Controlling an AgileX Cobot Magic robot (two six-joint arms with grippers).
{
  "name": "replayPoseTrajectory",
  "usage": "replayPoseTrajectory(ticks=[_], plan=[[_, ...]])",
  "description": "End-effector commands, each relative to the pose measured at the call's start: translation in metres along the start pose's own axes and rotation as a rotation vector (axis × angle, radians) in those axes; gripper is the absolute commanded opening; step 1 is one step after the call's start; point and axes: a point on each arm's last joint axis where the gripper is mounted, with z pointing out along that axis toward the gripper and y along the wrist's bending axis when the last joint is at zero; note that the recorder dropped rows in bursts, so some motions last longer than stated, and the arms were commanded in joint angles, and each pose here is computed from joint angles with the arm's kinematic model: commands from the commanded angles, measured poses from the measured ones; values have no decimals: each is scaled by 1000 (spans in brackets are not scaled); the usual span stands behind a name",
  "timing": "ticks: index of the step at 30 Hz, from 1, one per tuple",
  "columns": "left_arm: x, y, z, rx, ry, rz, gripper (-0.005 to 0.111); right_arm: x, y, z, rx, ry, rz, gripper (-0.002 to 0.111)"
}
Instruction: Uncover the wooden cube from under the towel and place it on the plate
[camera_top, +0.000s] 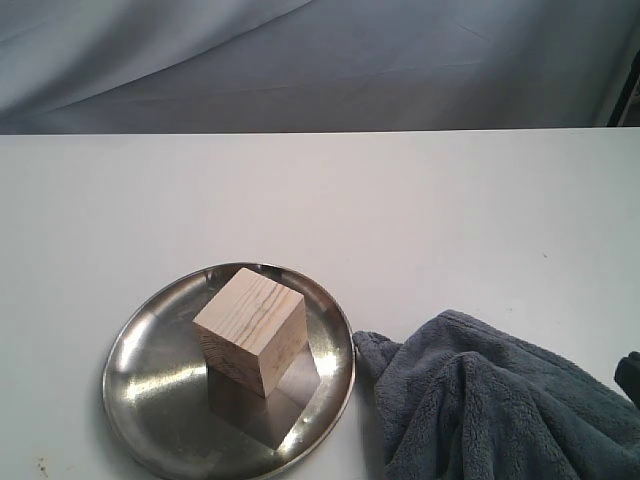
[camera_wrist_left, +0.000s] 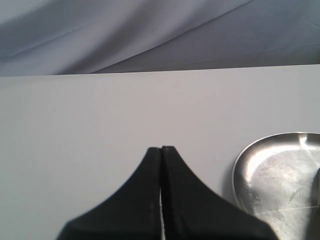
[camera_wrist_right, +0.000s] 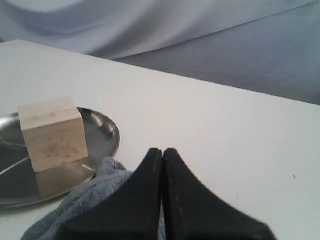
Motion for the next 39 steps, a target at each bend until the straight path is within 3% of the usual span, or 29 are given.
replayPoseTrajectory(ticks=[1,13,31,39], plan=[[0,0,0,-1,-11,-8,0,11,-2,-3,21,94,-42,0],[0,0,0,-1,-11,-8,0,15,-12,-14,195,79,-19,0],[0,0,0,-1,-11,-8,0,17,-32,-24,611,99,91,0],[0,0,0,-1,-11,-8,0,18,-34,-26,666,100,109,0]])
